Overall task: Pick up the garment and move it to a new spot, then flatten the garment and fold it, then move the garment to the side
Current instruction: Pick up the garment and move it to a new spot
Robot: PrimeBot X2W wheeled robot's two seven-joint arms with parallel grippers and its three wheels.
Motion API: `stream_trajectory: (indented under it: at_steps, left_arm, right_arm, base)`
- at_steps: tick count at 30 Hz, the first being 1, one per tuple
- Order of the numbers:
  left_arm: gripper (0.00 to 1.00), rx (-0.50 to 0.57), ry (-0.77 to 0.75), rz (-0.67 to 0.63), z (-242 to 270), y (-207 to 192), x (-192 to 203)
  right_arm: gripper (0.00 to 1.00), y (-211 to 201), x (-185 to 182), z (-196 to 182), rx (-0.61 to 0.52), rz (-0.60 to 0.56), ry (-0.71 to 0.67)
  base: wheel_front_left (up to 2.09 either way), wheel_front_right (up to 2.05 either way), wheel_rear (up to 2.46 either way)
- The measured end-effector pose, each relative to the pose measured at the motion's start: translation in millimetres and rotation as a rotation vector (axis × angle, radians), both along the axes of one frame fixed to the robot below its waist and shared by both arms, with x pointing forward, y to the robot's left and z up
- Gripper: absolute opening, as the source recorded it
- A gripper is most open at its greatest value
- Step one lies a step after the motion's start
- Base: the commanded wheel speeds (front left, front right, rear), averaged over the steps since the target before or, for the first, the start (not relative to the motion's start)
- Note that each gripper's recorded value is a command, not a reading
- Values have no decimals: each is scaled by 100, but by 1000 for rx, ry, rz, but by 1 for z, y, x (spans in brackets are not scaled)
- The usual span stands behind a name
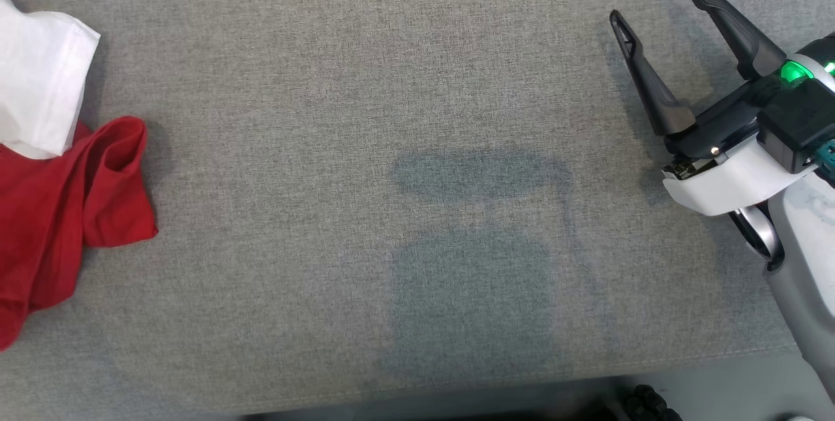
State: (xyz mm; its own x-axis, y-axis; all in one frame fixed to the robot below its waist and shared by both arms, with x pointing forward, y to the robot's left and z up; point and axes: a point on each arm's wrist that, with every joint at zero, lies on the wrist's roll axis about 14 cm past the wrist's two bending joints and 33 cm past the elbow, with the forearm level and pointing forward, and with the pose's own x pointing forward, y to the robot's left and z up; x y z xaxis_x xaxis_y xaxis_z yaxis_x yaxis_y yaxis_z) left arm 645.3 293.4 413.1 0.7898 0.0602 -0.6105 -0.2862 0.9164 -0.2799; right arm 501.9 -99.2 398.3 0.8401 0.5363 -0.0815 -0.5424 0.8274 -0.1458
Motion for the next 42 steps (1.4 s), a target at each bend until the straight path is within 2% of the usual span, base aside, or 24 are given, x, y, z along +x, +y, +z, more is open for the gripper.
stream_trajectory:
  at_steps: [4, 8, 18, 22, 25, 27, 31, 36, 41, 42]
  left_arm:
    - [0, 6, -54, 14, 19, 5, 4]
    - [0, 15, -96, -26, 40, -1, 7]
    - [0, 4, -150, -285, 72, -81, 5]
    - [0, 41, -177, -359, 93, -97, 1]
    - [0, 29, -203, -396, 110, -111, -3]
    - [0, -53, -238, -454, 126, -144, -8]
    - [0, -128, -231, -581, 127, -204, -30]
    - [0, -320, -138, -767, 102, -297, -92]
    - [0, -518, -140, -959, 129, -381, -159]
    - [0, -529, -136, -1003, 133, -391, -172]
  right_arm:
    - [100, 6, -2, 5, 12, 6, -4]
    - [100, 9, -2, 14, 29, 5, -17]
    - [100, 20, -6, 48, 100, -16, -61]
    - [100, 21, -11, 63, 123, -30, -78]
    - [100, 21, -16, 76, 139, -44, -94]
    - [100, 18, -24, 83, 153, -67, -95]
    - [100, 8, -36, 92, 150, -102, -100]
    - [100, -3, -50, 107, 145, -137, -126]
    - [100, -16, -67, 121, 140, -174, -149]
    - [100, -19, -71, 122, 138, -182, -152]
  base:
    - [0, 0, 0]
    - [0, 0, 0]
    - [0, 0, 0]
    - [0, 0, 0]
    - [0, 0, 0]
    - [0, 0, 0]
    - [0, 0, 0]
    - [0, 0, 0]
    - [0, 0, 0]
    - [0, 0, 0]
